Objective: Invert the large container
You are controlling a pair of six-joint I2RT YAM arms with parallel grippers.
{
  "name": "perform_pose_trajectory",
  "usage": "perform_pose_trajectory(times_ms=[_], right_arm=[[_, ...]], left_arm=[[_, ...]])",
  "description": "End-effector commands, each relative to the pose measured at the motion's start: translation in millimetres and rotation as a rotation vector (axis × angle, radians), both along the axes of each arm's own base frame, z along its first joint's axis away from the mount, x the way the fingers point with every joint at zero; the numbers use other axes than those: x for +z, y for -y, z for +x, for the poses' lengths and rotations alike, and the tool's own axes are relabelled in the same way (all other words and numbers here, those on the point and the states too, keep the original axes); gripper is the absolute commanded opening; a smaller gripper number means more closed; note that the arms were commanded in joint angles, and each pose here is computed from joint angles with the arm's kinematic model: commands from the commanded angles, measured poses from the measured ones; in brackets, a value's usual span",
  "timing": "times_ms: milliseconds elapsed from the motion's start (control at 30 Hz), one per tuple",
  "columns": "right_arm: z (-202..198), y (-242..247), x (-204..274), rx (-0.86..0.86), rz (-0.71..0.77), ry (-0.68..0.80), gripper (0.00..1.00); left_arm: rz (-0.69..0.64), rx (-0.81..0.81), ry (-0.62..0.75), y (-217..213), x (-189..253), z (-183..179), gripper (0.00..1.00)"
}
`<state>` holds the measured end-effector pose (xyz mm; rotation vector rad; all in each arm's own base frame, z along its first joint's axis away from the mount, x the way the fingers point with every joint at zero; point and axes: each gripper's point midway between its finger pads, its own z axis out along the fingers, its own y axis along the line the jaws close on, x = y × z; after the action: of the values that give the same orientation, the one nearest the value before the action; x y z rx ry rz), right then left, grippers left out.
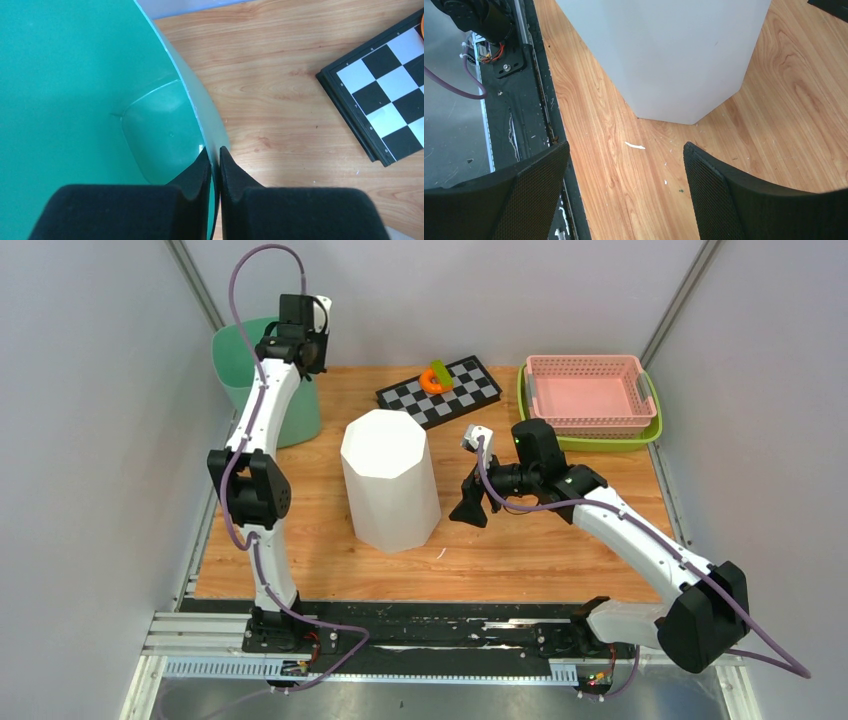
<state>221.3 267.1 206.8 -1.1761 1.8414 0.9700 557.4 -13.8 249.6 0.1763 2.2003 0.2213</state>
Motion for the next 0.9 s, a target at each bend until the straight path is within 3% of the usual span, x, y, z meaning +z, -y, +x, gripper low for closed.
perform_pose_trajectory(times_ms=[0,433,867], right_arm=[[3,0,-3,0.003,0.003,0.01,0.87],[16,-1,-8,-0.057,-0.015,-0.037,0.87],[61,-3,-29,-0.161,-0.076,-0.115,0.85]], left_arm=[[0.029,-0.028,0.143,-4,66,-12,0.0],[-0.074,-0.2,0.411,26,184,-65,0.0],[-0.245,-0.518,0.669,88,298,-172,0.0]])
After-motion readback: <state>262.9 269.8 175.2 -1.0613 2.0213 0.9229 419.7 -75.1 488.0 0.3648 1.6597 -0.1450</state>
